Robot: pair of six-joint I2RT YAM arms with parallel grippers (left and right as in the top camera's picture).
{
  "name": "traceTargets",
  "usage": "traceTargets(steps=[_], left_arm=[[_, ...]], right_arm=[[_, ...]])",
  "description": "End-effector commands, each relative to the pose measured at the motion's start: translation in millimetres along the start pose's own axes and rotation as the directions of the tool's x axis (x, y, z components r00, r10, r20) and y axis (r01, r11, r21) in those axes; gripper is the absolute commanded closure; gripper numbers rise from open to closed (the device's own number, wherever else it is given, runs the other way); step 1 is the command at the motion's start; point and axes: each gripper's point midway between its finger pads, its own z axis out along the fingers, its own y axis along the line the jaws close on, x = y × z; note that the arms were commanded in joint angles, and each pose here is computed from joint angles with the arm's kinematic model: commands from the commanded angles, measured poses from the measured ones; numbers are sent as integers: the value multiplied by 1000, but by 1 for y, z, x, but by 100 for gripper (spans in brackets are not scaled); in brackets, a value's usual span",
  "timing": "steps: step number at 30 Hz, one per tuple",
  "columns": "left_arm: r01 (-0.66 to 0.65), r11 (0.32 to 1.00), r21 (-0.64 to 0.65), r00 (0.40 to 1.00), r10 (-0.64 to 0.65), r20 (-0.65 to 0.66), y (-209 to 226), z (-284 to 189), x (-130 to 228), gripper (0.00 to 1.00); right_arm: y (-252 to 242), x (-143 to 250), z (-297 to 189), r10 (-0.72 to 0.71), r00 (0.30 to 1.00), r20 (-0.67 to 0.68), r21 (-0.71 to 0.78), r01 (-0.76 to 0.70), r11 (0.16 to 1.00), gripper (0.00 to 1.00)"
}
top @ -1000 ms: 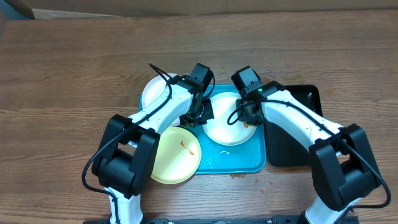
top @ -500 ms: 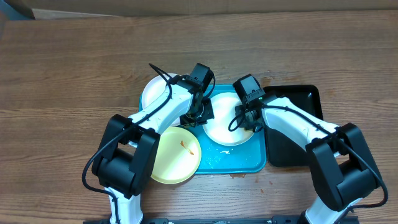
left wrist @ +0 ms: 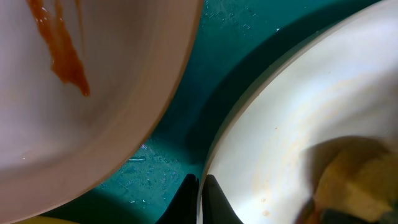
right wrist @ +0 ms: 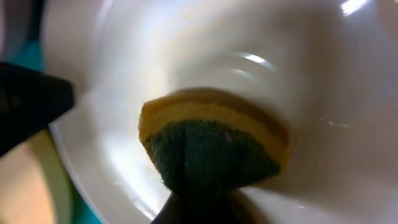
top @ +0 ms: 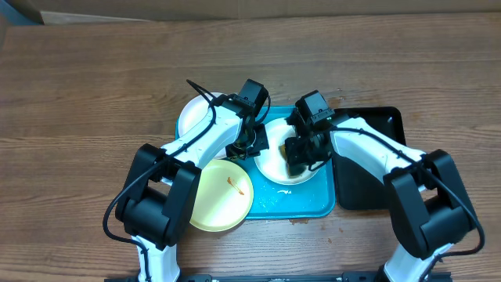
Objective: Clean dirty plates on tray and stack at the side
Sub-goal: 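Move the sponge to the right white plate and scrub it, then return the sponge to the black tray and release it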
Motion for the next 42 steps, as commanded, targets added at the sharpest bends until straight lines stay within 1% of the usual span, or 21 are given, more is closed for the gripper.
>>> traceTargets(steps=[1, 4, 8, 11, 15, 18, 22, 23, 25, 30, 31, 33, 34, 35, 36, 37, 38, 39, 42], left_arm=[[4, 1000, -3, 1000, -4, -5, 2, 4, 0, 96], [-7, 1000, -4, 1000, 7, -6, 2, 4, 1, 96], [-14, 1000, -5, 1000, 14, -6, 2, 4, 1, 96], [-15, 1000, -6, 1000, 15, -8, 2, 4, 1, 95], [-21, 1000, -6, 1000, 21, -8, 3, 4, 1, 89], [-23, 1000, -5, 1000, 22, -8, 2, 4, 1, 89], [-23, 1000, -5, 1000, 23, -8, 2, 4, 1, 86], [-23, 1000, -5, 1000, 23, -8, 2, 4, 1, 85], [-36, 999, -5, 999, 36, -8, 2, 4, 1, 85], [-80, 997, -5, 997, 80, -9, 2, 4, 1, 84], [-90, 996, -5, 996, 90, -9, 2, 4, 1, 83], [-93, 996, -5, 996, 93, -9, 2, 4, 1, 81], [-92, 996, -5, 996, 92, -9, 2, 4, 1, 79], [-92, 996, -5, 996, 92, -9, 2, 4, 1, 77], [-93, 996, -5, 996, 93, -9, 2, 4, 1, 73], [-93, 996, -5, 996, 93, -8, 2, 4, 1, 70], [-93, 996, -5, 996, 93, -9, 2, 4, 1, 69], [-93, 996, -5, 996, 93, -9, 2, 4, 1, 65], [-93, 996, -5, 996, 93, -8, 2, 4, 1, 61]], right_arm=[[20, -34, -30, -3, 998, 66, -137, 12, 991, 96], [15, -53, -59, 13, 995, 100, -143, 1, 990, 96], [2, -65, -101, 23, 993, 119, -126, -7, 992, 96], [-23, -64, -126, 79, 991, 110, -75, -71, 995, 96], [-75, -46, -141, 198, 977, 79, 56, -203, 978, 96], [-107, -32, -145, 269, 961, 68, 149, -276, 949, 96], [-161, -9, -143, 392, 915, 101, 362, -401, 842, 96], [-169, -5, -141, 408, 906, 112, 396, -417, 818, 96], [-180, 0, -131, 413, 902, 126, 428, -425, 798, 96], [-192, 0, -103, 392, 905, 165, 417, -424, 804, 96], [-194, 1, -98, 390, 905, 170, 415, -425, 804, 95], [-197, 4, -92, 388, 905, 174, 414, -425, 805, 78], [-198, 5, -89, 388, 905, 175, 414, -425, 805, 68], [-199, 6, -88, 388, 905, 175, 414, -425, 805, 54], [-199, 6, -88, 388, 905, 175, 414, -425, 805, 48], [-199, 5, -88, 387, 905, 177, 413, -425, 805, 43], [-198, 3, -89, 385, 905, 182, 412, -425, 806, 40], [-197, 0, -93, 382, 905, 188, 410, -425, 807, 37], [-193, -13, -105, 371, 904, 210, 399, -426, 812, 36]])
